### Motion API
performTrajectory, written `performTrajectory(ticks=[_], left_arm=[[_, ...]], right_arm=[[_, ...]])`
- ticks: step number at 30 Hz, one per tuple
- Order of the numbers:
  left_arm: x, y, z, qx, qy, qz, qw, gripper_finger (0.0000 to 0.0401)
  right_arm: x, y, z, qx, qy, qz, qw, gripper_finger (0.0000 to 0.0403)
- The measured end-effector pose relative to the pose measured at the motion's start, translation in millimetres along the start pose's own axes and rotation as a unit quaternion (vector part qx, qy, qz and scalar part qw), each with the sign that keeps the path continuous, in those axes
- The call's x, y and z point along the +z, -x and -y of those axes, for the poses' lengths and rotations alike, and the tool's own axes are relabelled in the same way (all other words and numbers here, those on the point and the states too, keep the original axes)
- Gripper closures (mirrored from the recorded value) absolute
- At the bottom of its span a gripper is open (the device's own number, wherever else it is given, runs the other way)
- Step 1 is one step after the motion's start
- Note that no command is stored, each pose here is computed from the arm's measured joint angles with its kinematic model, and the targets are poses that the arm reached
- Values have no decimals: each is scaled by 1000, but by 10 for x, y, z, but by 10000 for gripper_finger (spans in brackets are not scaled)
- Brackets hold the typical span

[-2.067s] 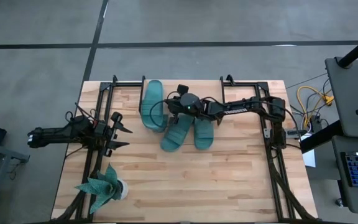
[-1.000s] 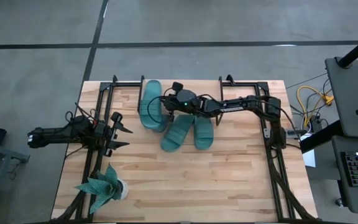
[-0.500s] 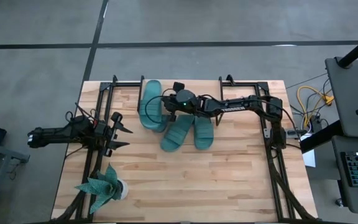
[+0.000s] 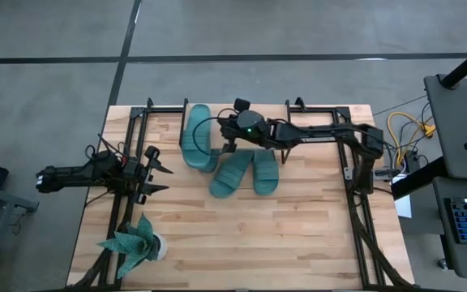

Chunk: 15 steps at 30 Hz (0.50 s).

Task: Pick and place slides into the shelf
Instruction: Put the blue slipper on the shelf

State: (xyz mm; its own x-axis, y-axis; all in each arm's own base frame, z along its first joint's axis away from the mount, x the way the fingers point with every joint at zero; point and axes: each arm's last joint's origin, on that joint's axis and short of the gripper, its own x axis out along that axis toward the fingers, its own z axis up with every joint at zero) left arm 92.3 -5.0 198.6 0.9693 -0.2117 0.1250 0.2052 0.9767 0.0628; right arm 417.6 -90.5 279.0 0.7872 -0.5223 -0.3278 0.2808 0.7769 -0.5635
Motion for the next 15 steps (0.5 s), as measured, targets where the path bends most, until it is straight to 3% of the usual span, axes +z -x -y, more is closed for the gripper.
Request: performTrajectory(ticks=[9,15], left_arm=[[3,0,0,0,0,1,1000,190],[4,0,0,0,0,2,1000,190]], right_arm=[[313,726,-178,6,14,12,1000,394],[361,1234,-409,-5,34,22,999,394]])
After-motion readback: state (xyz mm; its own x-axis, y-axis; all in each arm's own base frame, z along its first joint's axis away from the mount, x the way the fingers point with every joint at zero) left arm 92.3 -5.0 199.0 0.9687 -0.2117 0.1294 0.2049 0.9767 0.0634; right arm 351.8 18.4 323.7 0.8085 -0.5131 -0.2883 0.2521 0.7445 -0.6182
